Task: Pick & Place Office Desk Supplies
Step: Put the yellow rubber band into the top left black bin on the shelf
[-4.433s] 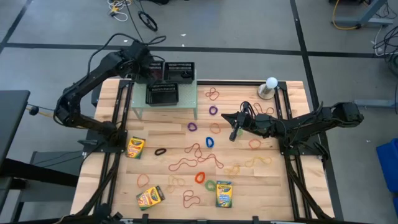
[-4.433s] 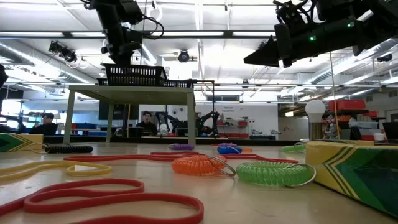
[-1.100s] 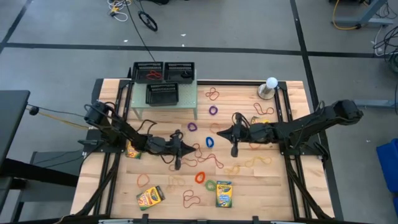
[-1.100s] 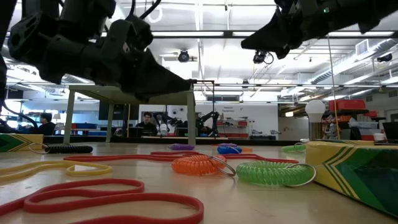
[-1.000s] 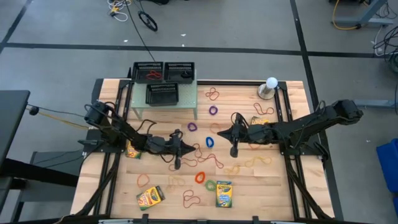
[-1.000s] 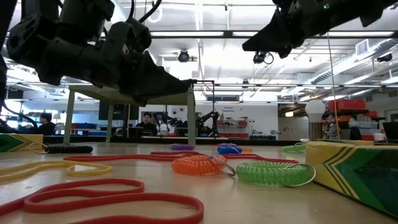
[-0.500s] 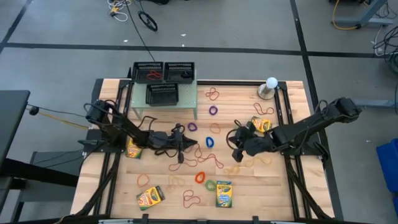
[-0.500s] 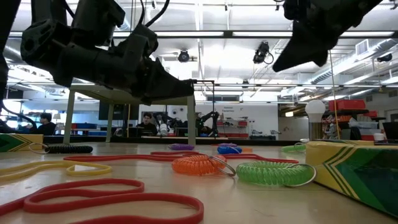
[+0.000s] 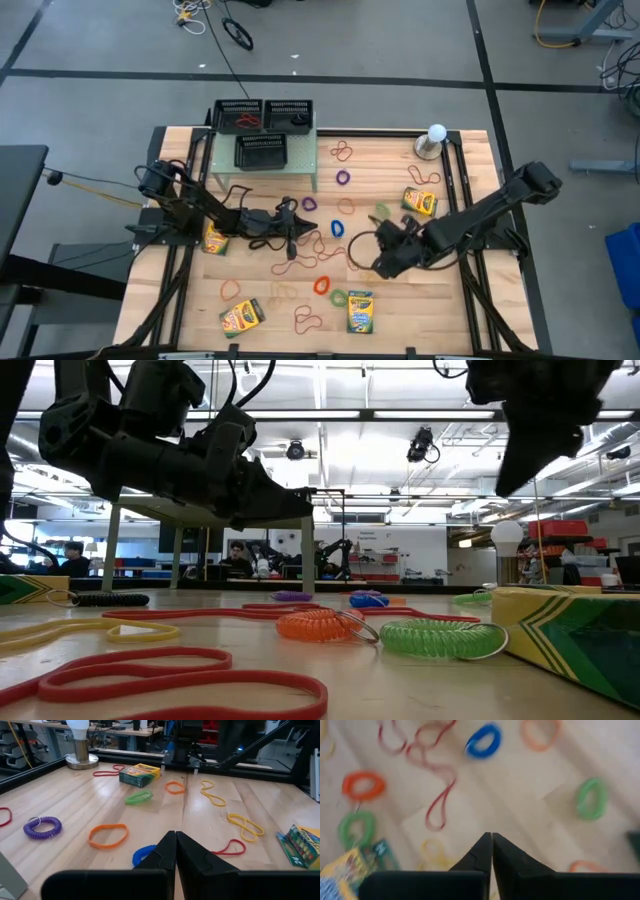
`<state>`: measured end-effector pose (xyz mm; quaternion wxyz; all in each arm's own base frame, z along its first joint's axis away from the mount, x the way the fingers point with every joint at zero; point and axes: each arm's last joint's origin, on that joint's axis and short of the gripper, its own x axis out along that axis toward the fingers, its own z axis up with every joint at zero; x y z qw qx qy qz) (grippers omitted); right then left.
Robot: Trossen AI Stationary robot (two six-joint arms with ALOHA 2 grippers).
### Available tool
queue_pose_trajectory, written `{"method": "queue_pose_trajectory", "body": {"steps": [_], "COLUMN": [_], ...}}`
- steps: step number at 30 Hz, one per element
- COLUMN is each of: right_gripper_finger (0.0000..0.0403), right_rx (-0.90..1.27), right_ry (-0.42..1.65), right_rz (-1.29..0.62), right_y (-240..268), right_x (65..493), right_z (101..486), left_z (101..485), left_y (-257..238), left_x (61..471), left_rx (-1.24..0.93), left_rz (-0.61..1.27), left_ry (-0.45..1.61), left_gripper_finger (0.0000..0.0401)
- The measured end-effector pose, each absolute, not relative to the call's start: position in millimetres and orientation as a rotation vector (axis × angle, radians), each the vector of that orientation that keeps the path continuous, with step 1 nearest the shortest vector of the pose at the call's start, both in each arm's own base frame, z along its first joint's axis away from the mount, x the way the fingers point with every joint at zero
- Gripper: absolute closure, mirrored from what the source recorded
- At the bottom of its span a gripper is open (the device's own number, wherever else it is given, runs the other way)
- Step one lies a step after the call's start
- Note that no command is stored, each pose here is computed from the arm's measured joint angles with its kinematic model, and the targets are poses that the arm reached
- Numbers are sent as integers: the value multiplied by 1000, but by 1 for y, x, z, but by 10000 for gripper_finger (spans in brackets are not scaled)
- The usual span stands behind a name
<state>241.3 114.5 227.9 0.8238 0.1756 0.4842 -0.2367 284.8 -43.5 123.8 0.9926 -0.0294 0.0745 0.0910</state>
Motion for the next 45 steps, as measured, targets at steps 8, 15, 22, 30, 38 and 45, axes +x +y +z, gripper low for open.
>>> {"method": "queue_pose_trajectory", "body": {"steps": [8, 15, 22, 30, 38, 45], "right_gripper_finger": [290, 249, 245, 204, 141, 193], "right_rx": [313, 79, -110, -219, -266, -263], "right_ry": [1300, 1395, 1449, 1415, 1414, 1444], "right_rz": [-297, -61, 142, 109, 189, 217], "right_y": [138, 149, 152, 149, 150, 150], "right_x": [250, 261, 270, 272, 276, 279], "right_z": [202, 174, 150, 147, 141, 134], "left_z": [124, 124, 124, 125, 130, 132], "left_y": [-44, -44, -43, -43, -47, -51], "left_x": [285, 285, 285, 290, 303, 304], "left_rx": [-60, -61, -89, -224, -161, -171], "left_rz": [175, 175, 189, 182, 152, 64], "left_ry": [150, 150, 146, 156, 202, 195], "left_gripper_finger": [388, 388, 388, 388, 396, 396]}}
